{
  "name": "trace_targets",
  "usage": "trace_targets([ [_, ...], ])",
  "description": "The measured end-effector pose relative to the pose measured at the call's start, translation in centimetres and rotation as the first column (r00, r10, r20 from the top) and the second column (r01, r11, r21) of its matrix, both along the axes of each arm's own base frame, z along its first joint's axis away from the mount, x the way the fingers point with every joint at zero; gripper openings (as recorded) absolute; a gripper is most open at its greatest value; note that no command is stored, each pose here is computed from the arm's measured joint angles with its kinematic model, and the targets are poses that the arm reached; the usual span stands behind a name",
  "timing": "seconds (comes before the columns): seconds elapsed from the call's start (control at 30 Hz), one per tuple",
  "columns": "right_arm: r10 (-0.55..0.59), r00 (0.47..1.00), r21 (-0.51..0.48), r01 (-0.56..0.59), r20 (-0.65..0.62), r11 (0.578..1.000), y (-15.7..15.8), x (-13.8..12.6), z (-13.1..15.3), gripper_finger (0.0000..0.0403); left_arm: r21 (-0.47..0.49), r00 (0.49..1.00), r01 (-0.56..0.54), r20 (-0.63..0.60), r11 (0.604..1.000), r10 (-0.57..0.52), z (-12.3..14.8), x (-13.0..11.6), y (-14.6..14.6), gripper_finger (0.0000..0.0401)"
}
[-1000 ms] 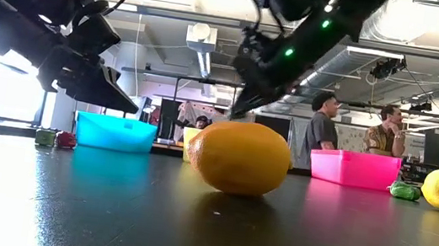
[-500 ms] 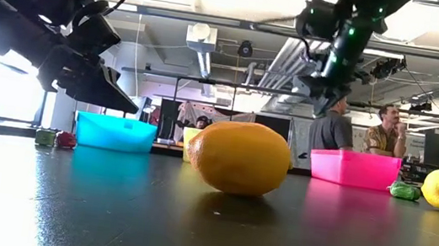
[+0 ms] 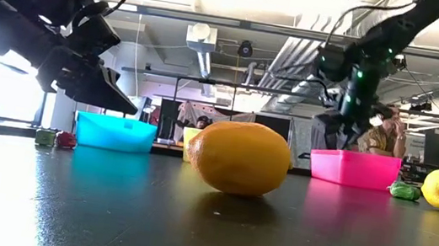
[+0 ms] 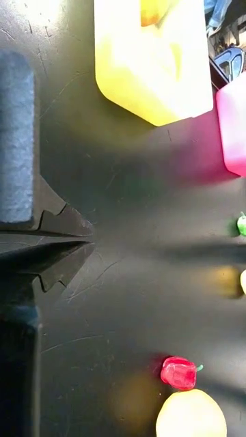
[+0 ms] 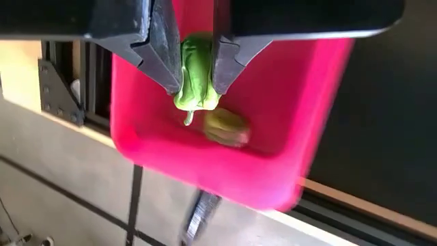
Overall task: Sort produce into baskets
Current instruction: Put the green bell pepper into the pink bin
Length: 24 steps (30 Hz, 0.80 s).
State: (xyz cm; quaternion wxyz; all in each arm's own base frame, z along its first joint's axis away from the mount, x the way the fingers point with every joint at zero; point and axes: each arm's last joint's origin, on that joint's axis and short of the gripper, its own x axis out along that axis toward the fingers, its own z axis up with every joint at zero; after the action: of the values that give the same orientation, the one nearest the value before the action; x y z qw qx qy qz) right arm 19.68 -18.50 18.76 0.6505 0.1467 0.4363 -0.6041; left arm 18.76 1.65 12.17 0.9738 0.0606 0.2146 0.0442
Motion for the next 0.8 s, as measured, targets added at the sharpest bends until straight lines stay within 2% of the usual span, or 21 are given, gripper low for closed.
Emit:
trace_targets([
  [0.17,-0.062,0.998,0.003,0.062,0.014,0.998,-0.6,-1.7,-1.7,0.0039,0.000,1.000,0.000,0.001,1.000,0.000,0.0,0.0,0.0,0.0010],
  [0.37,-0.084,0.995,0.028,0.082,0.046,0.996,-1.2,-3.3,-3.3,0.0039,0.002,1.000,-0.004,0.002,1.000,0.004,0.0,0.0,0.0,0.0010],
  [0.6,-0.108,0.990,0.024,0.106,0.090,0.994,-1.8,-4.2,-3.8,0.0040,0.002,1.000,-0.004,0.002,1.000,0.004,0.0,0.0,0.0,0.0010],
  [0.8,-0.110,0.989,0.022,0.109,0.097,0.994,-1.9,-4.2,-3.8,0.0077,0.002,1.000,-0.004,0.002,1.000,0.004,0.0,0.0,0.0,0.0010],
])
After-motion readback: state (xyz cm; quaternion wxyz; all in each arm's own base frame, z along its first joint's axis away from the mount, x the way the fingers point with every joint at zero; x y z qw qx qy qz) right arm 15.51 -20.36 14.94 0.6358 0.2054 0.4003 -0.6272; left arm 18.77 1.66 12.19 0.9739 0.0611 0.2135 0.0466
